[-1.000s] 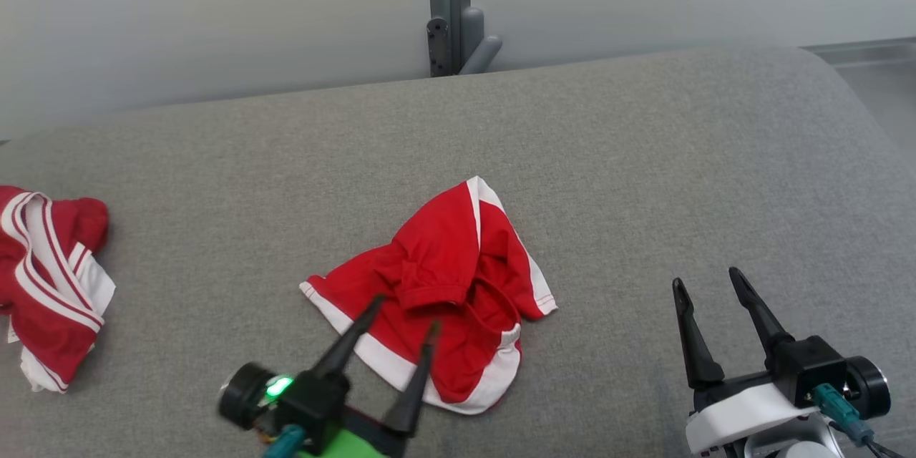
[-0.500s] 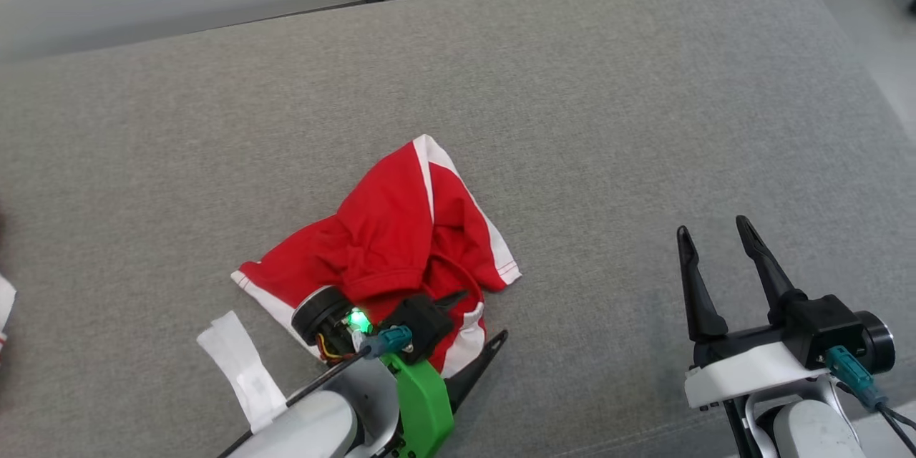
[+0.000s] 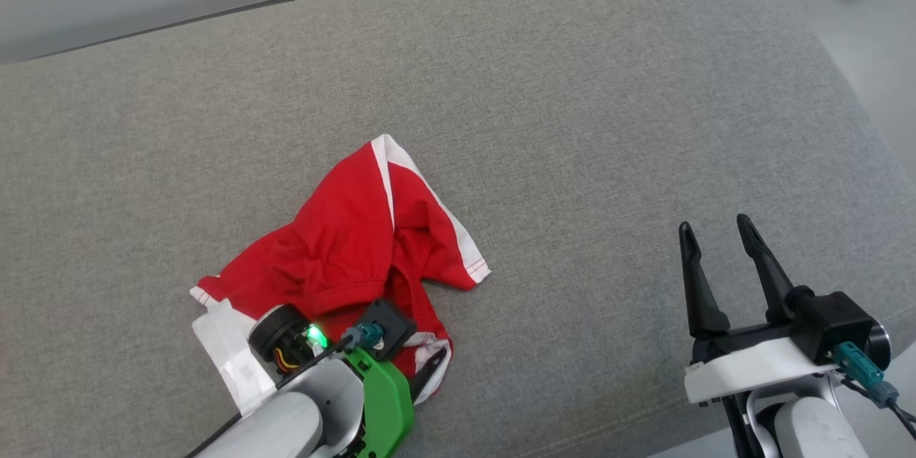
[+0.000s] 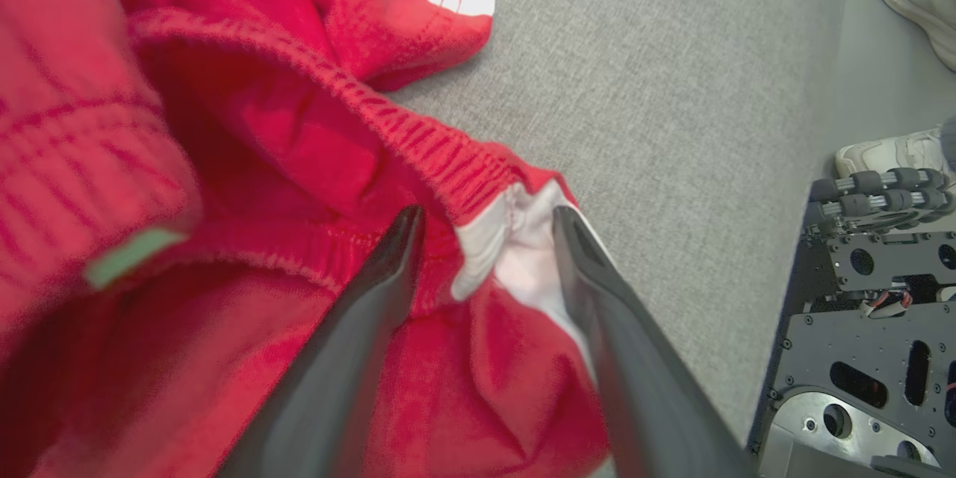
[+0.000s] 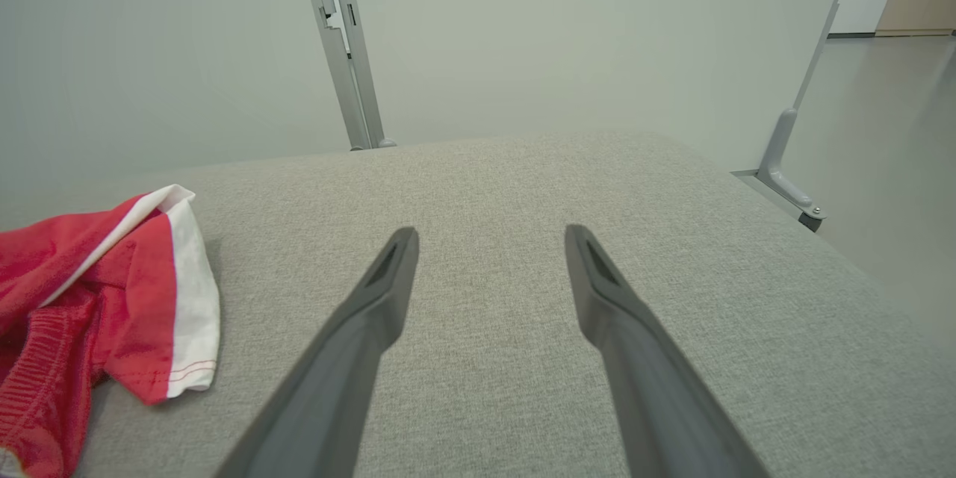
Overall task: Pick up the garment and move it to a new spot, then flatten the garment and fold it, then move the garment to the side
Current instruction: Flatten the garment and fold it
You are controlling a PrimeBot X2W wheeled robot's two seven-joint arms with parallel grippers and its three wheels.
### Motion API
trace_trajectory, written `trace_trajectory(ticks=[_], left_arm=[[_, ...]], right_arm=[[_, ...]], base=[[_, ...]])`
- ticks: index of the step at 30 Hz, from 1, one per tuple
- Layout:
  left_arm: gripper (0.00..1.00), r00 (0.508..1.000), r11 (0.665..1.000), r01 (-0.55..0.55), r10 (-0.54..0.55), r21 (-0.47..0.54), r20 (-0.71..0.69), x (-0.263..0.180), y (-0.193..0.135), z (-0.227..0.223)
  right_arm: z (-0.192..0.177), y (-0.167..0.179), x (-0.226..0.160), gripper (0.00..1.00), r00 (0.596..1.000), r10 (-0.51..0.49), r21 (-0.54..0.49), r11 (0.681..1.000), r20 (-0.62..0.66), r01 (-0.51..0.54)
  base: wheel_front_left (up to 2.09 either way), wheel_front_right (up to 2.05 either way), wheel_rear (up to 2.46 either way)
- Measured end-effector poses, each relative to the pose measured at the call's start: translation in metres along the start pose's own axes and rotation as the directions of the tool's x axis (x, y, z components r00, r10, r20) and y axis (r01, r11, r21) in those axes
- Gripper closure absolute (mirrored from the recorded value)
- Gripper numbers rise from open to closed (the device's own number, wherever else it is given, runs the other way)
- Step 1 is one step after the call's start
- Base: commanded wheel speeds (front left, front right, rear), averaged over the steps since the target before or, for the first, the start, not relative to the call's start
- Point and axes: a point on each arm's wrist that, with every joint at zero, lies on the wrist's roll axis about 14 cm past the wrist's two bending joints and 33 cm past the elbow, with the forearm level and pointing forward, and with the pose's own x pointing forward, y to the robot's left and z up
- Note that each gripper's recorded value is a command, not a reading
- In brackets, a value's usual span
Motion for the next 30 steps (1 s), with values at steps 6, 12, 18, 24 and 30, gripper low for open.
trace_trajectory(ticks=[6,12,18,24,30], left_arm=[[1.00,1.000,1.000,-0.008,0.008,-0.014,-0.020,0.001,0.004,-0.004],[1.00,0.979,0.995,0.025,-0.005,-0.095,0.202,0.000,-0.003,0.063],[1.00,0.892,0.994,-0.024,0.068,-0.103,0.447,-0.022,0.022,0.165],[1.00,0.744,0.989,-0.095,0.145,-0.111,0.652,-0.052,0.045,0.260],[1.00,0.624,0.987,-0.121,0.160,-0.108,0.765,-0.069,0.053,0.305]], right_arm=[[0.002,-0.003,-0.001,0.00,1.000,-0.011,0.017,1.000,0.005,0.011],[0.002,-0.006,-0.002,0.00,1.000,-0.022,0.029,0.999,0.009,0.022],[0.004,0.000,-0.002,0.00,1.000,-0.007,0.048,0.999,0.015,0.006],[0.010,-0.001,-0.004,0.00,0.999,-0.008,0.048,0.999,0.033,0.007],[0.016,-0.007,-0.009,0.00,0.998,-0.027,0.043,0.999,0.049,0.025]], base=[[0.00,0.00,0.00],[0.00,0.00,0.00],[0.00,0.00,0.00],[0.00,0.00,0.00],[0.00,0.00,0.00]])
